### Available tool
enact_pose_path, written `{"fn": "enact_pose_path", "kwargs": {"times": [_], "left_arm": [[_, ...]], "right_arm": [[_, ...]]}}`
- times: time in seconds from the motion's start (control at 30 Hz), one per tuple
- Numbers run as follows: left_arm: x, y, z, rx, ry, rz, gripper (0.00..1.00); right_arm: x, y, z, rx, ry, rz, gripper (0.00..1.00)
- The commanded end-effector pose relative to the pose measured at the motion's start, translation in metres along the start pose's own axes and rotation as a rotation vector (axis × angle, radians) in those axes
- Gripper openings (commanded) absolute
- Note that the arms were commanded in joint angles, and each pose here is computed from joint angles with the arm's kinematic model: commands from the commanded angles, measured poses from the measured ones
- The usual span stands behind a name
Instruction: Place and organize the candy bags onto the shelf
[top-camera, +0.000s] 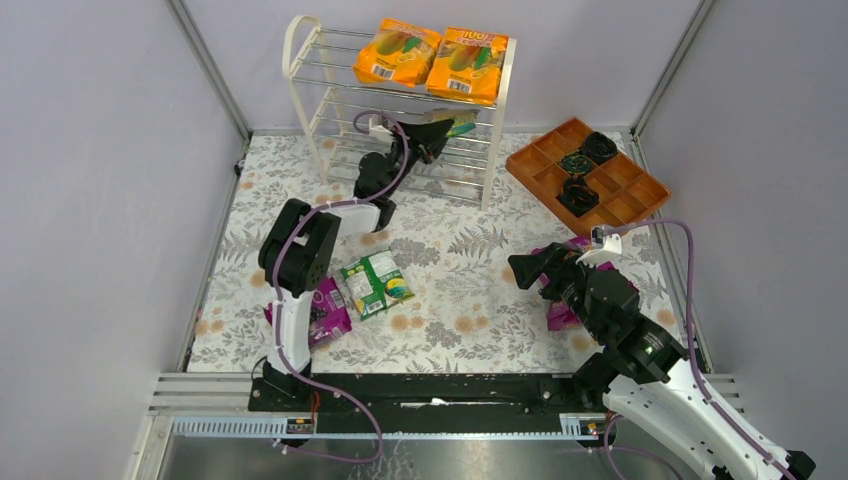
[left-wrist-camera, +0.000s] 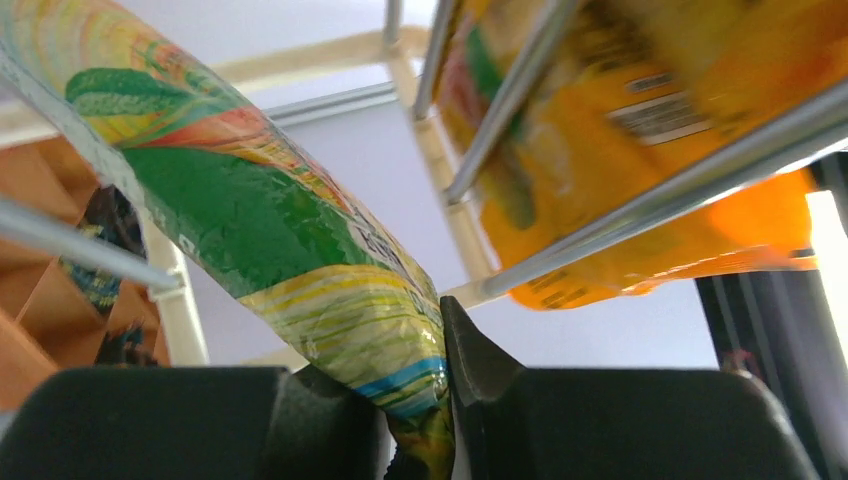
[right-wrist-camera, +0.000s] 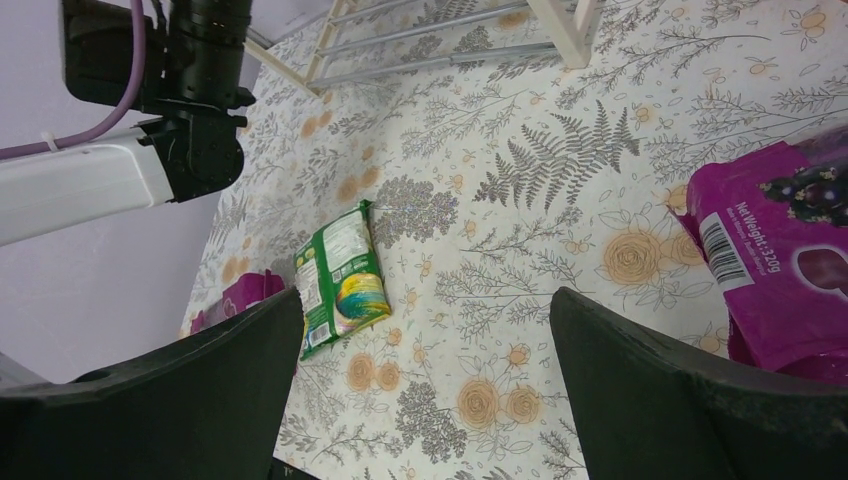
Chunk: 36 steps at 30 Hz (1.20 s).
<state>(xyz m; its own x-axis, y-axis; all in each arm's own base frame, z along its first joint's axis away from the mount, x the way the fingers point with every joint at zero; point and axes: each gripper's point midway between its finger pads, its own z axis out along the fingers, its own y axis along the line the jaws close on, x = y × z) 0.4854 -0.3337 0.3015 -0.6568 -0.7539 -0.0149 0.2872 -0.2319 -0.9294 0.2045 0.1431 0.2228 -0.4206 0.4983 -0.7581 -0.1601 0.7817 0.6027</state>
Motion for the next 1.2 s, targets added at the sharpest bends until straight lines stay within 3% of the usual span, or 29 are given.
{"fn": "enact_pose_path", "kwargs": {"times": [0.0, 0.17, 0.5, 1.03, 1.07, 1.17], "left_arm": [[-0.015, -0.084, -0.003, 0.295, -0.05, 0.087, 0.0], [-0.005, -0.084, 0.009, 0.32, -0.004, 0.127, 0.0], [0.015, -0.037, 0.027, 0.225, 0.047, 0.127, 0.0], [0.036, 0.035, 0.011, 0.041, 0.129, 0.132, 0.0], [0.037, 0.04, 0.009, 0.015, 0.137, 0.124, 0.02], [0.04, 0.046, 0.004, -0.016, 0.151, 0.101, 0.19]], "right_arm": [[-0.014, 0.007, -0.002, -0.01, -0.043, 0.001, 1.0], [-0.013, 0.007, -0.001, -0.007, -0.037, 0.001, 1.0], [-0.014, 0.006, -0.003, -0.009, -0.042, 0.011, 1.0], [-0.013, 0.005, -0.005, -0.007, -0.042, 0.014, 1.0], [-0.013, 0.005, -0.004, -0.008, -0.042, 0.015, 1.0], [-0.012, 0.005, -0.004, -0.009, -0.042, 0.017, 1.0]]}}
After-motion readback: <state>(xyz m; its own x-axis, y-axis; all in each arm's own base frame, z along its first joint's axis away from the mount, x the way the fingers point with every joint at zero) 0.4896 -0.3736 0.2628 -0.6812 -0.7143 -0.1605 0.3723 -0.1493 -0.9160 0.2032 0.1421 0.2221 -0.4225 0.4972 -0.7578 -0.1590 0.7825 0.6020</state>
